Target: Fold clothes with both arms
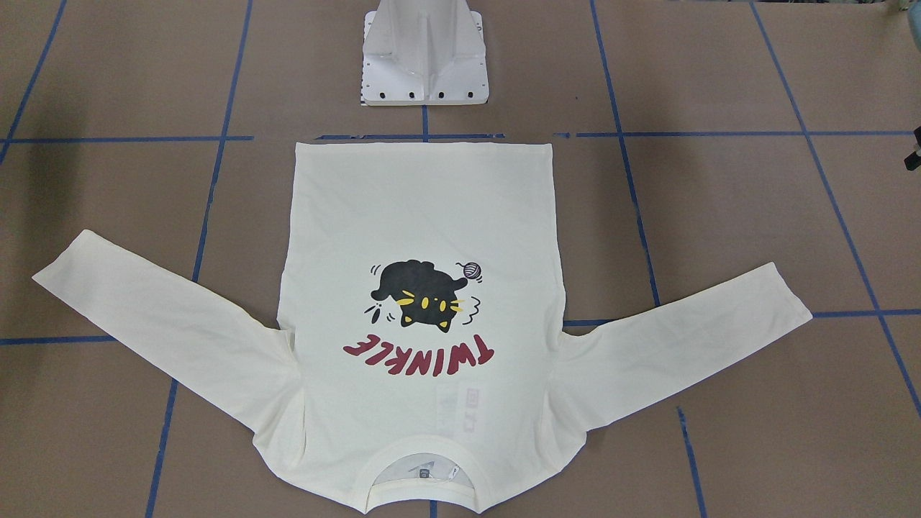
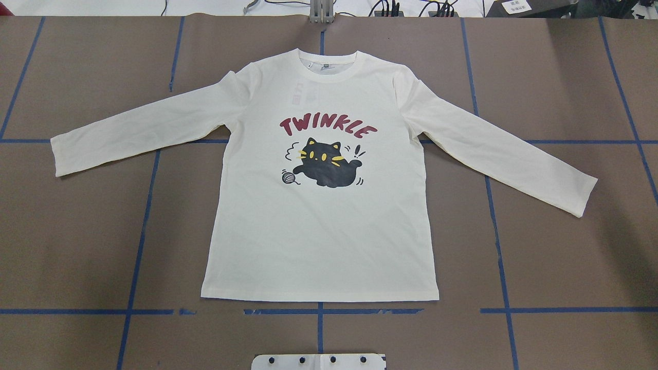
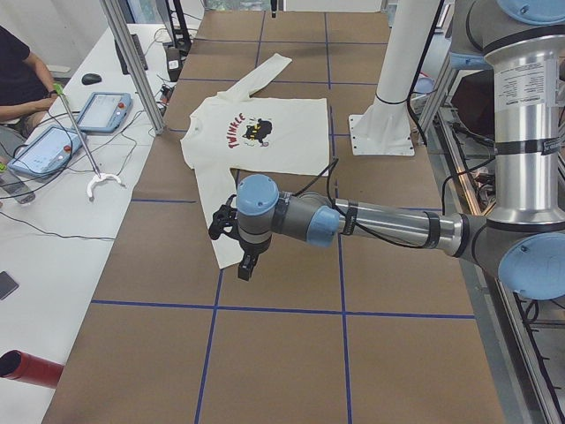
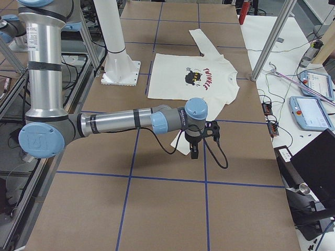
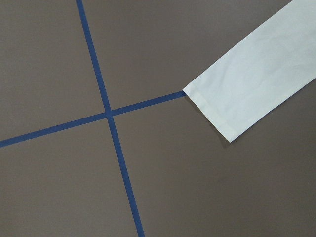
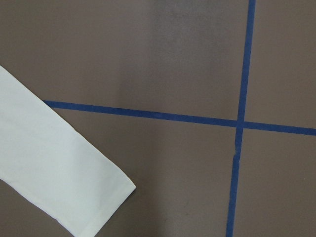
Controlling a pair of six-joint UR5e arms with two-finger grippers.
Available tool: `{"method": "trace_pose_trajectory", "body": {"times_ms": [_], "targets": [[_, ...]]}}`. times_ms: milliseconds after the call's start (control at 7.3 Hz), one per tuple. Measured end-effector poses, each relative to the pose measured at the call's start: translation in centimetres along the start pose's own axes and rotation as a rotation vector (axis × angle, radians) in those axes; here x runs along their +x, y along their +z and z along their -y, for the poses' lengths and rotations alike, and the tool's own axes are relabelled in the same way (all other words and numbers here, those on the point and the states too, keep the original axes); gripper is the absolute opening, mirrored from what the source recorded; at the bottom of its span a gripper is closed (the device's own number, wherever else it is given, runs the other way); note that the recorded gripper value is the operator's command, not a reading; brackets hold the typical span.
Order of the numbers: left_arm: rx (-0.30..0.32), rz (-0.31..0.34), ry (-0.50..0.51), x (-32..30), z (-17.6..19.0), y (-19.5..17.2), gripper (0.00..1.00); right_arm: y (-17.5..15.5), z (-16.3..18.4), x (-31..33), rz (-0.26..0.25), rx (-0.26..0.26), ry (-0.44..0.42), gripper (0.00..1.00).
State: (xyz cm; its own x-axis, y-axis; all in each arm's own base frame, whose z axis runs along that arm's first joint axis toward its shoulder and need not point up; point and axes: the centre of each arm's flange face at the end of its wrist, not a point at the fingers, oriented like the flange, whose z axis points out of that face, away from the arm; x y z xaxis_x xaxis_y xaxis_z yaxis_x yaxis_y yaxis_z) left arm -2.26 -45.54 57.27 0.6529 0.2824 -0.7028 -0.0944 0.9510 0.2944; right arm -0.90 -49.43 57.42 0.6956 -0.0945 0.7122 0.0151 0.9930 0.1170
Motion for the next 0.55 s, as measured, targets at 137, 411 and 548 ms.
{"method": "trace_pose_trajectory", "body": {"times_ms": [137, 411, 548], "targets": [[0.0, 0.002, 0.009, 0.4, 0.3, 0.0, 1.0, 0.0, -0.2, 0.2, 0.0, 0.001, 0.003, 1.0], [-0.005, 0.01, 0.031, 1.4, 0.8, 0.4, 1.0, 0.8, -0.5, 1.0, -0.006, -0.01, 0.015, 1.0], [-0.008, 0.011, 0.032, 1.4, 0.7, 0.6, 1.0, 1.3, -0.4, 1.4, -0.007, -0.017, 0.025, 1.0]]}}
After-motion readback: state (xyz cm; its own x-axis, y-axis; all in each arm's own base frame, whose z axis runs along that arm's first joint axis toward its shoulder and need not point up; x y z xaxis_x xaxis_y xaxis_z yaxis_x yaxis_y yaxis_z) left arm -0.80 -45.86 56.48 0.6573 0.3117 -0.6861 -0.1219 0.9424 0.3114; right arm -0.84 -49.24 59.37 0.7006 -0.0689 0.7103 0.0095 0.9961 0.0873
